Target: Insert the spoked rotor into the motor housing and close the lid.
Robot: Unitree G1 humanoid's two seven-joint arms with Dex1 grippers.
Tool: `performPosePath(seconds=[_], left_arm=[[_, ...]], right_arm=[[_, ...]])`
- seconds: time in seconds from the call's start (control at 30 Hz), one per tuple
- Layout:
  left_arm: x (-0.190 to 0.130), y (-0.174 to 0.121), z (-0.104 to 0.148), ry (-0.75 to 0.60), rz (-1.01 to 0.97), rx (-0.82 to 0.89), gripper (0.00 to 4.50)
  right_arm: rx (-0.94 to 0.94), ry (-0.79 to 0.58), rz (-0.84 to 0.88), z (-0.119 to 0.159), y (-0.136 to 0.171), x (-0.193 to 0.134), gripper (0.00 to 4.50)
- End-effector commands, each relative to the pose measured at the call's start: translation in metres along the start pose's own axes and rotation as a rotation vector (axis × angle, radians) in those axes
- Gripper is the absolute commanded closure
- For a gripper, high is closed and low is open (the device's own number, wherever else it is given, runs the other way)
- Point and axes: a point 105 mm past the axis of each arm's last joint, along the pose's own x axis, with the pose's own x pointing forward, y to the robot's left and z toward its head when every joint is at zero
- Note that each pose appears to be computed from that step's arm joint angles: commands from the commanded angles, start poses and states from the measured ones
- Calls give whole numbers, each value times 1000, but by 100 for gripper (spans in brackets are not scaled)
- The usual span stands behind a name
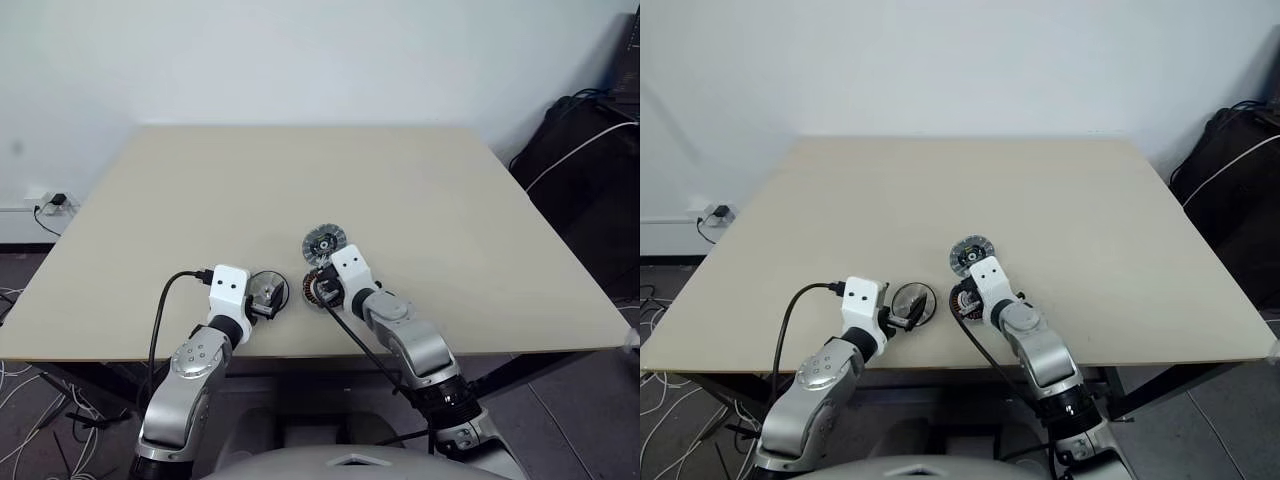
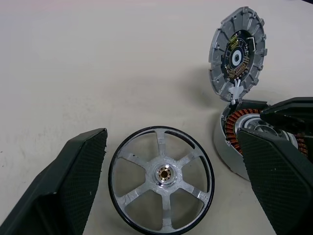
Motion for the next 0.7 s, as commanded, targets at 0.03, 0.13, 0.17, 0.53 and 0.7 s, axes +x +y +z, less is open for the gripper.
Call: performPosePath(seconds=[0.03, 0.13, 0.17, 0.53, 0.7], left_arm=[[0, 0, 10, -42, 4, 6, 0], [0, -1, 9, -42, 4, 5, 0], [0, -1, 9, -41, 5, 5, 0], [1, -2, 9, -40, -1, 3, 0], [1, -2, 8, -38, -5, 2, 0]], right_arm=[[-17, -38, -30, 12, -6, -1, 446], [-31, -15, -18, 8, -4, 0, 446], [-34, -7, -13, 7, -3, 0, 446], [-43, 36, 56, -3, 6, -2, 446], [-38, 16, 79, -1, 10, -2, 446]])
